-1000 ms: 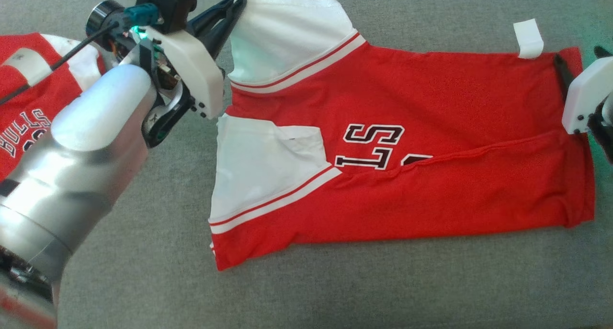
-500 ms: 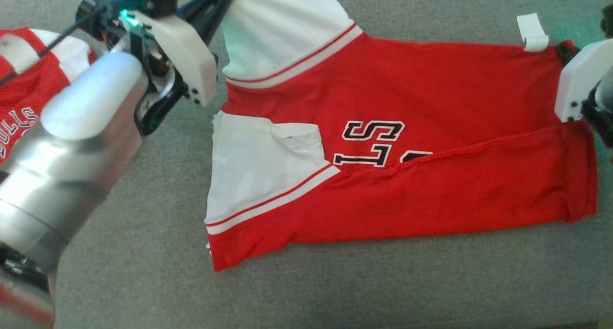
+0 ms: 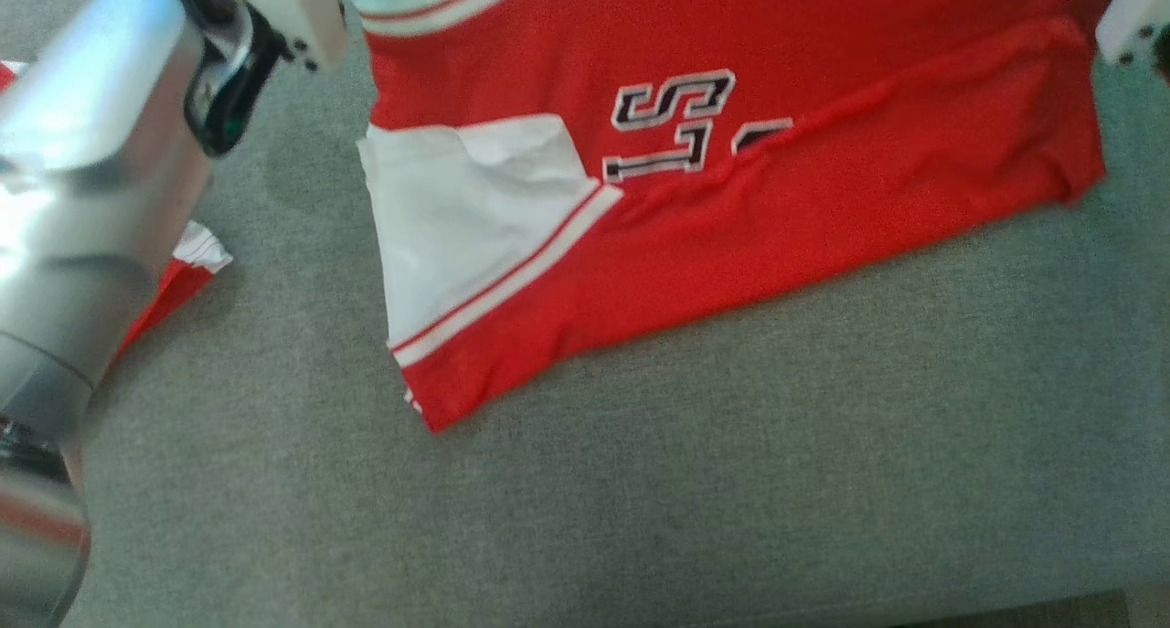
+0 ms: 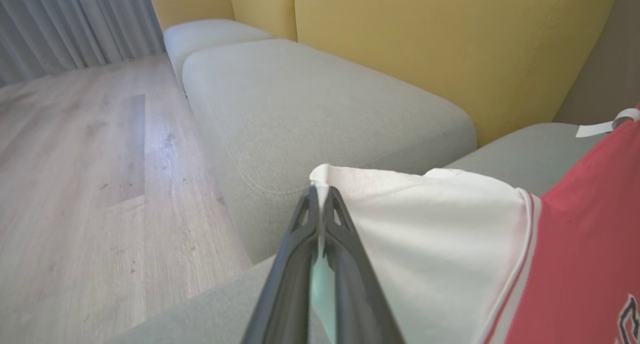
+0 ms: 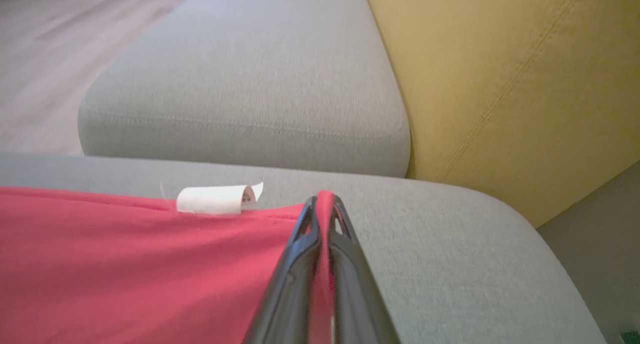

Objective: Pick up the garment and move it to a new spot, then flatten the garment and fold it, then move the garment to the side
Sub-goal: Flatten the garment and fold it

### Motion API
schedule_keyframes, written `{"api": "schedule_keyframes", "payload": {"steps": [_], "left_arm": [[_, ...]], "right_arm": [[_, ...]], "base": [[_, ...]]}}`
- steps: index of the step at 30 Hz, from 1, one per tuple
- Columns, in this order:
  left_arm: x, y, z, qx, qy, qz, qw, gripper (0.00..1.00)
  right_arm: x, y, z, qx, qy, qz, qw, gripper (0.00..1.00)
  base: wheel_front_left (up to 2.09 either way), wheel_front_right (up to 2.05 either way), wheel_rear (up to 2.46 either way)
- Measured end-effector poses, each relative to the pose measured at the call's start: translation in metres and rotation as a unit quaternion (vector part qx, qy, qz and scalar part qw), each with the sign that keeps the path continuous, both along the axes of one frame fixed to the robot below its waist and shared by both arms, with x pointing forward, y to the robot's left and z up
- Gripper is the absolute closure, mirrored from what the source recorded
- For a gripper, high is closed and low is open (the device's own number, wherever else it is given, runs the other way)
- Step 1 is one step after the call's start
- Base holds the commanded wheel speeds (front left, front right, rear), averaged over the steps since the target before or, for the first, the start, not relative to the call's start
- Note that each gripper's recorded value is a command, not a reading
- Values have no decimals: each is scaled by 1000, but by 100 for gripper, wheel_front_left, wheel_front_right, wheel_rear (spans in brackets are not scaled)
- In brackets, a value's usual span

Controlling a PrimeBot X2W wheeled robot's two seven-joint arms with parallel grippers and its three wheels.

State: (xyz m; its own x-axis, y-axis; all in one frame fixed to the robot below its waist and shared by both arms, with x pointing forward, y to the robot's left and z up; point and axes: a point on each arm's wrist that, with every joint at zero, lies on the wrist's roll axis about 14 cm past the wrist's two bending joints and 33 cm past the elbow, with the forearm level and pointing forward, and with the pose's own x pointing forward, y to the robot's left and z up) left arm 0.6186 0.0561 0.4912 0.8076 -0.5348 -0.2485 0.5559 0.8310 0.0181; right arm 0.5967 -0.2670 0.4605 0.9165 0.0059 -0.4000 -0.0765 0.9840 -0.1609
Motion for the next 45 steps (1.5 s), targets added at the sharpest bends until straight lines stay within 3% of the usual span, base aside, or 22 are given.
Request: {"api": "schedule_keyframes", "payload": {"steps": [6, 15, 24, 34, 45], "left_arm": [[12, -5, 26, -21, -58, 2, 998, 100], [-9, -7, 30, -9, -64, -19, 998, 100], [-85, -17, -3, -31, 59, -78, 995, 100], [-174, -6, -31, 14, 160, -158, 974, 100], [-215, -14, -41, 29, 208, -201, 957, 100]], "right_arm": [[15, 7, 25, -5, -62, 10, 998, 100], [11, 18, 22, 28, -61, 9, 998, 100], [-34, 16, -23, 50, 44, 6, 998, 100], [-72, 3, -47, 11, 137, 35, 990, 100], [-92, -7, -56, -24, 194, 54, 979, 100]], "base": [[0, 0, 0], [0, 0, 0], [0, 0, 0], [0, 0, 0], [0, 0, 0]]}}
